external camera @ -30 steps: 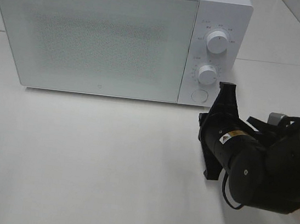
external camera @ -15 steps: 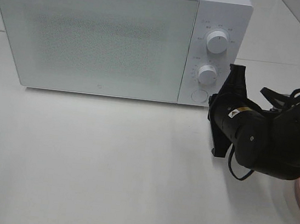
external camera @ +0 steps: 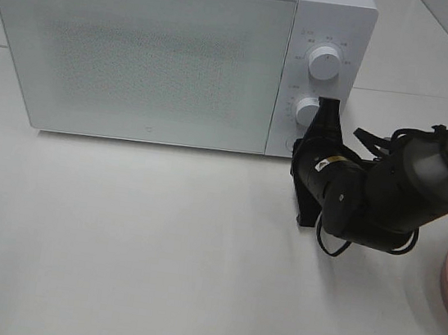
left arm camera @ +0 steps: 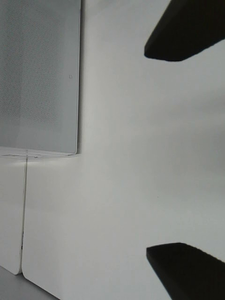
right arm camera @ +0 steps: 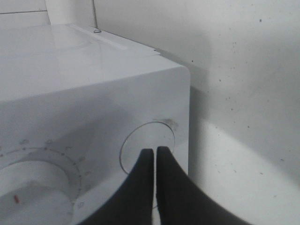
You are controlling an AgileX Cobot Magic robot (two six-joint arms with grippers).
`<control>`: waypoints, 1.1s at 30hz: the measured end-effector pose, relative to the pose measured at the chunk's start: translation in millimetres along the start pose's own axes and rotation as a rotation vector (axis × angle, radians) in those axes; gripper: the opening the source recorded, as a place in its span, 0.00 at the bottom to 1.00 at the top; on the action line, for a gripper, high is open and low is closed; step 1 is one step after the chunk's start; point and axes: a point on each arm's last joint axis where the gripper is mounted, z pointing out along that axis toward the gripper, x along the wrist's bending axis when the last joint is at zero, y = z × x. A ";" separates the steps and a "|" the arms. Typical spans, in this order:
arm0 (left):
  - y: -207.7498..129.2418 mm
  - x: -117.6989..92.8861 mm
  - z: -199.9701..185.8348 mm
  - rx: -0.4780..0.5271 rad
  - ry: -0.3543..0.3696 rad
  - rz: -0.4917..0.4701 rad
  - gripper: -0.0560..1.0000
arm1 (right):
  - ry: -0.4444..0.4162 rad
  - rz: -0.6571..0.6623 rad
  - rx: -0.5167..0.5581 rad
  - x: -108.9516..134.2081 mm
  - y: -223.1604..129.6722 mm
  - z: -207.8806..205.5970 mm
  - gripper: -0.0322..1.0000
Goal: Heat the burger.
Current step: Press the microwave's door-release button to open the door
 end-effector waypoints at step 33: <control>0.0 0.0 0.0 0.000 0.000 0.000 0.97 | 0.071 -0.042 -0.006 0.6 4.0 13.5 0.03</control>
